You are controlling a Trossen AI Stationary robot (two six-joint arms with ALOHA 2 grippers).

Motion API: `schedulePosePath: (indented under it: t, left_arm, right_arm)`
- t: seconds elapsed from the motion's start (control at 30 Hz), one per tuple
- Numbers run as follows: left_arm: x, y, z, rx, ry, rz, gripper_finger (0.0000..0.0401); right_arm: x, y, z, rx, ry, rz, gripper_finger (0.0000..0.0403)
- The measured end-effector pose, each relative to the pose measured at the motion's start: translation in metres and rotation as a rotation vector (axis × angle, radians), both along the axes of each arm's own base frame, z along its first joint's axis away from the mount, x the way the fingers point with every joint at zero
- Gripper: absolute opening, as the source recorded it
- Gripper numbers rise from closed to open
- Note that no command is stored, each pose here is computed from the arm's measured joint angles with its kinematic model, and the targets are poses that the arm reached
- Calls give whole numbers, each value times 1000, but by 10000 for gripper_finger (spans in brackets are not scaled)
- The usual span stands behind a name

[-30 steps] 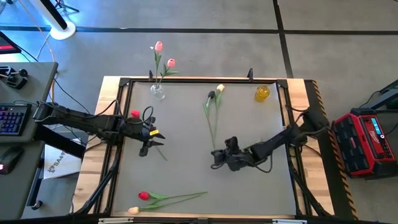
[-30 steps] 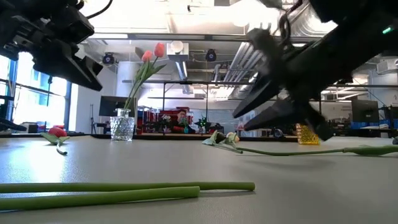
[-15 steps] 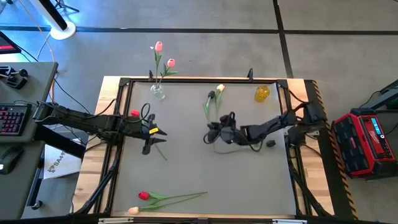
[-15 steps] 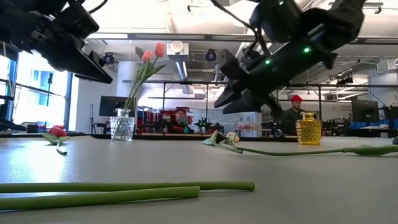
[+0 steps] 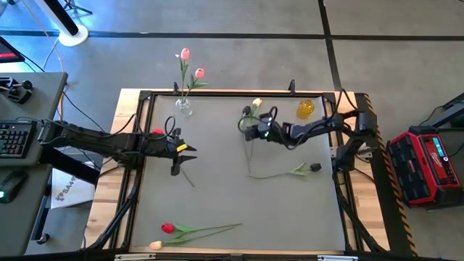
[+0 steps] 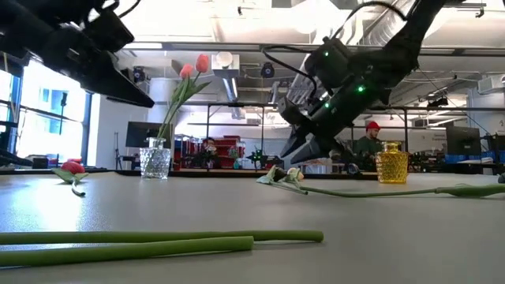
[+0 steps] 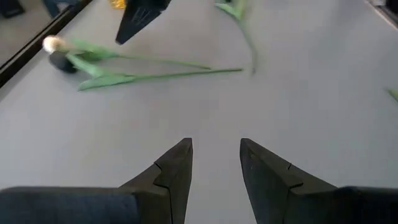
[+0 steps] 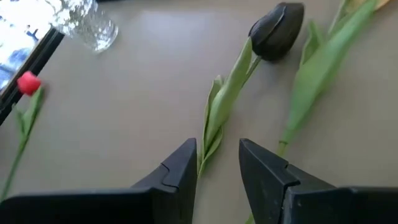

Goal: Sort flowers into vase by color
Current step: Put the top black flower into the transparent vase

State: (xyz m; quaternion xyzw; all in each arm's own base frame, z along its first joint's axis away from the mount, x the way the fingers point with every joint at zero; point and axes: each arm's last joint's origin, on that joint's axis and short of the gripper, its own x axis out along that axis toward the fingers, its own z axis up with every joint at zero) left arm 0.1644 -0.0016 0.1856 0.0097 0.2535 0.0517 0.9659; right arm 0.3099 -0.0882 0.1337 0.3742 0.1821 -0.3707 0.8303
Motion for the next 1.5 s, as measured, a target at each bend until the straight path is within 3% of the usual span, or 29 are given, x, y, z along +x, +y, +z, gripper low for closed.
schedulePosePath:
  t: [0.1,0.3,0.37,0.5,0.73,0.93,1.27,1.5]
  left_arm:
    - [5,6,-6,-12,31,52,122]
    - [20,15,-18,-16,47,104,122]
    - [24,17,-21,-17,49,112,122]
    - [28,20,-29,-11,85,115,122]
    - [34,30,-26,-5,11,165,122]
    - [38,38,-17,-14,-57,207,122]
    - [46,40,2,66,-221,178,122]
    - [46,38,3,73,-224,187,122]
  right_arm:
    - [0,-12,3,1,16,53,108]
    - [13,-24,23,-135,78,146,108]
    - [20,-26,32,-175,114,246,108]
    - [30,-24,50,-138,225,438,108]
    - [28,-30,81,-136,510,335,108]
    - [11,-45,78,-71,646,256,108]
    - [9,-51,76,-40,633,276,108]
    - [17,-57,65,-24,609,231,108]
